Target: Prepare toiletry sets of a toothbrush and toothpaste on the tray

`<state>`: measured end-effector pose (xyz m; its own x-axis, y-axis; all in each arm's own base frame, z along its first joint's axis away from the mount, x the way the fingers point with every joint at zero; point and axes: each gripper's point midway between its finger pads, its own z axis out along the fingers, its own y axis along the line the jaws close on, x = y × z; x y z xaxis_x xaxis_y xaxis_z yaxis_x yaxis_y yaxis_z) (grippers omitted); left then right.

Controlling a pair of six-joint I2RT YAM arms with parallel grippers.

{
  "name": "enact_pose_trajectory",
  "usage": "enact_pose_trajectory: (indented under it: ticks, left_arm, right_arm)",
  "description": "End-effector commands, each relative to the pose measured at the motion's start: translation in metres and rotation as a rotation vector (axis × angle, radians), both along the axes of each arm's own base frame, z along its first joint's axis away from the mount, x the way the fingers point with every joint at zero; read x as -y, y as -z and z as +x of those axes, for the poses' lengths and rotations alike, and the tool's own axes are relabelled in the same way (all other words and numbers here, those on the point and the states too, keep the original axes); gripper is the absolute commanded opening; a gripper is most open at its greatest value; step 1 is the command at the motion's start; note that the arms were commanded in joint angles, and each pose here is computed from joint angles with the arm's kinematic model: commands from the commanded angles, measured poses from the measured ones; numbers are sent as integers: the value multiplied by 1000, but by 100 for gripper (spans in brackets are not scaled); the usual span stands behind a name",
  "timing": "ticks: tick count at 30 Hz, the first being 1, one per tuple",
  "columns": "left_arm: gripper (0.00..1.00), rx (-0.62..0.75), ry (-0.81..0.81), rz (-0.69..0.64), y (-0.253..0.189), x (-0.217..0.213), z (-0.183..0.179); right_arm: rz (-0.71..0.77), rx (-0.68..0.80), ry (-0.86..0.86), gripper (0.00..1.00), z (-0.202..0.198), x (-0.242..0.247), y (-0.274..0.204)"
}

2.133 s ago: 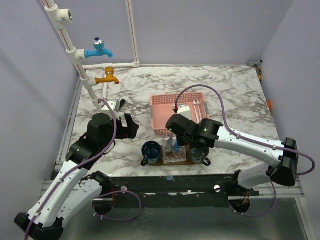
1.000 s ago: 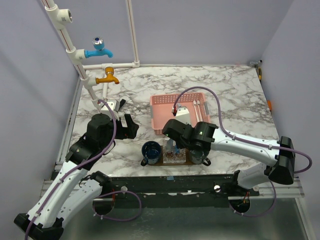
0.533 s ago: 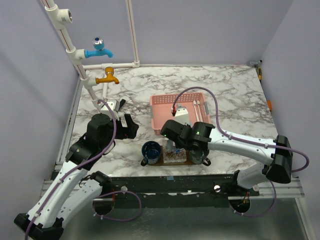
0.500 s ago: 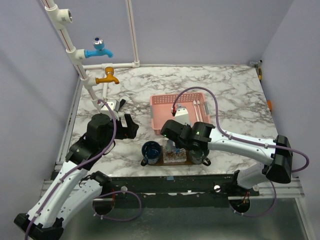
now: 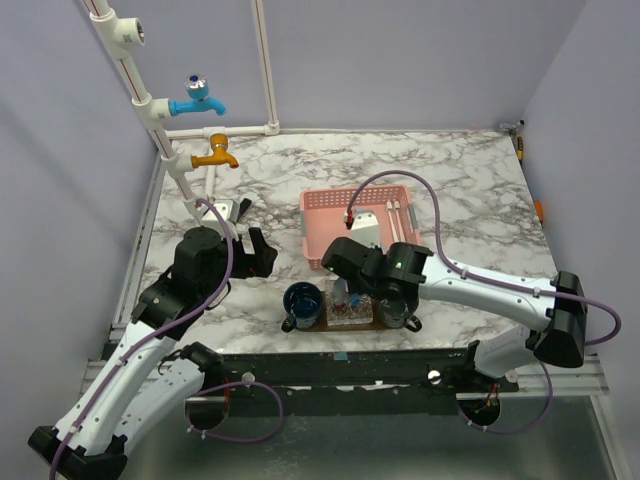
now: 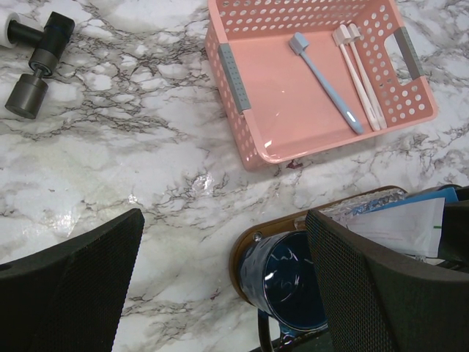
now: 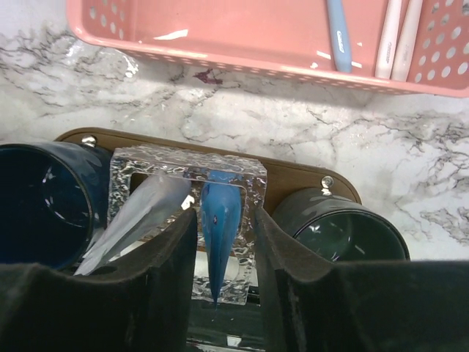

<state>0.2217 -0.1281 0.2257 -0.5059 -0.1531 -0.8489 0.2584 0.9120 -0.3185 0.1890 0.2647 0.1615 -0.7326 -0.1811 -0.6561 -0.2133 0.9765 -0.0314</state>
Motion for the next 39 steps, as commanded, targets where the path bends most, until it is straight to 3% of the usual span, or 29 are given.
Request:
enact_pose_trajectory:
  ticks: [1,11,21,39]
  left_arm:
    - [91,4,-21,23,5,-5,4]
    - [91,0,-21,28,6,-5,5]
    - [91,-8,-26,37,9,-5,7]
    - [91,-16,-29,42,11,-4,9]
  right_arm:
    - [100,84,-2,40,8,-11,-40]
    - [89,210,-20,46,35,-17,-97]
    - [59,235,-19,46,80,-13,-107]
    - [49,-19,-14,45,160,14,8]
